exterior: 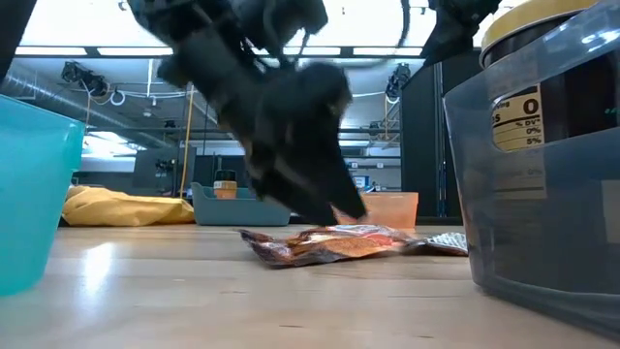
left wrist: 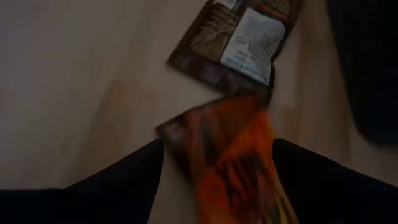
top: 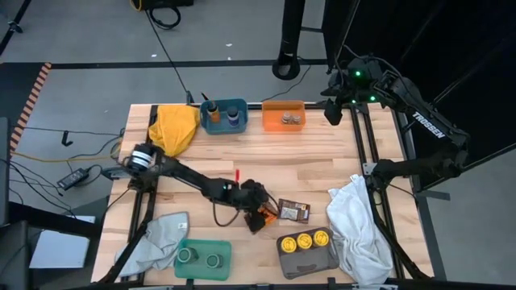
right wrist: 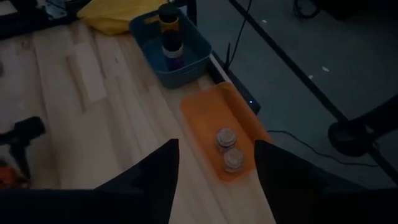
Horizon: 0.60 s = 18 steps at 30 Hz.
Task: Sort spices by type
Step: Put the left orange seasoning pack into the orange bin
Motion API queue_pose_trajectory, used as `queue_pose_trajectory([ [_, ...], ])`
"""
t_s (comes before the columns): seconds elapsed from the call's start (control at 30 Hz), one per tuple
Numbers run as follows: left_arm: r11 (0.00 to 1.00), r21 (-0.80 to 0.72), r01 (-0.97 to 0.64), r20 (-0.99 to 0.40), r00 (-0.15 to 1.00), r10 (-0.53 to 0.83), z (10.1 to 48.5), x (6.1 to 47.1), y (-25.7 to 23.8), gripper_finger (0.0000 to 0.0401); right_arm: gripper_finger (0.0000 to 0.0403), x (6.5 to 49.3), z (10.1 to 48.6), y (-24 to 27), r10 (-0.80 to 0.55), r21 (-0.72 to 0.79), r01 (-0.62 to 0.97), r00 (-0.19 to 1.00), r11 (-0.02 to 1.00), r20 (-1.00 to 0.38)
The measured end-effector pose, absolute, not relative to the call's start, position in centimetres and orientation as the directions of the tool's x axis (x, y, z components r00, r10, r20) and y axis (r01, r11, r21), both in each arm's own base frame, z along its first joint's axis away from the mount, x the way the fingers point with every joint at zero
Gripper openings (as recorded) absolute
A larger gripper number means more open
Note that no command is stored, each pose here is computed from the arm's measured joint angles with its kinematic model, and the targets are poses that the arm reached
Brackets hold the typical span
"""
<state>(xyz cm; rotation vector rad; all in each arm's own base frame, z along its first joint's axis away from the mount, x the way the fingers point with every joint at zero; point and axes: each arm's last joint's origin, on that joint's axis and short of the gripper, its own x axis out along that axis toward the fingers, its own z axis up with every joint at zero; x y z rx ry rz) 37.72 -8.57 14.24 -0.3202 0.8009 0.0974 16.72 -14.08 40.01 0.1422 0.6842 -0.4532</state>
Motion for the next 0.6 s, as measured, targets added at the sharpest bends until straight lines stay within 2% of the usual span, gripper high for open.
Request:
queue_pose_trajectory([
  [0.2,0.93,-0.258,-0.261,-0.729,0.685,-0.01,10.8,38.9,-9.7,0.0305,0.0215,16.9,39.9,-13.7,-0.316,0.005,0.42,0.691,0.908,-0.65],
  [0.33,0.929,-0.253,-0.27,-0.732,0.681,-0.001,10.3,39.2,-9.7,0.029,0.0216,17.0,39.9,-13.5,-0.307,0.006,0.41,0.694,0.912,-0.651],
  [0.43,0.933,-0.237,-0.272,-0.735,0.678,0.01,10.2,39.1,-9.6,0.0257,0.0216,17.0,39.9,-13.4,-0.305,0.006,0.407,0.695,0.913,-0.651],
  [0.6,0.933,-0.242,-0.267,-0.741,0.671,0.0,10.2,39.1,-9.5,0.0175,0.0213,17.0,39.9,-13.4,-0.306,0.006,0.407,0.695,0.913,-0.651],
])
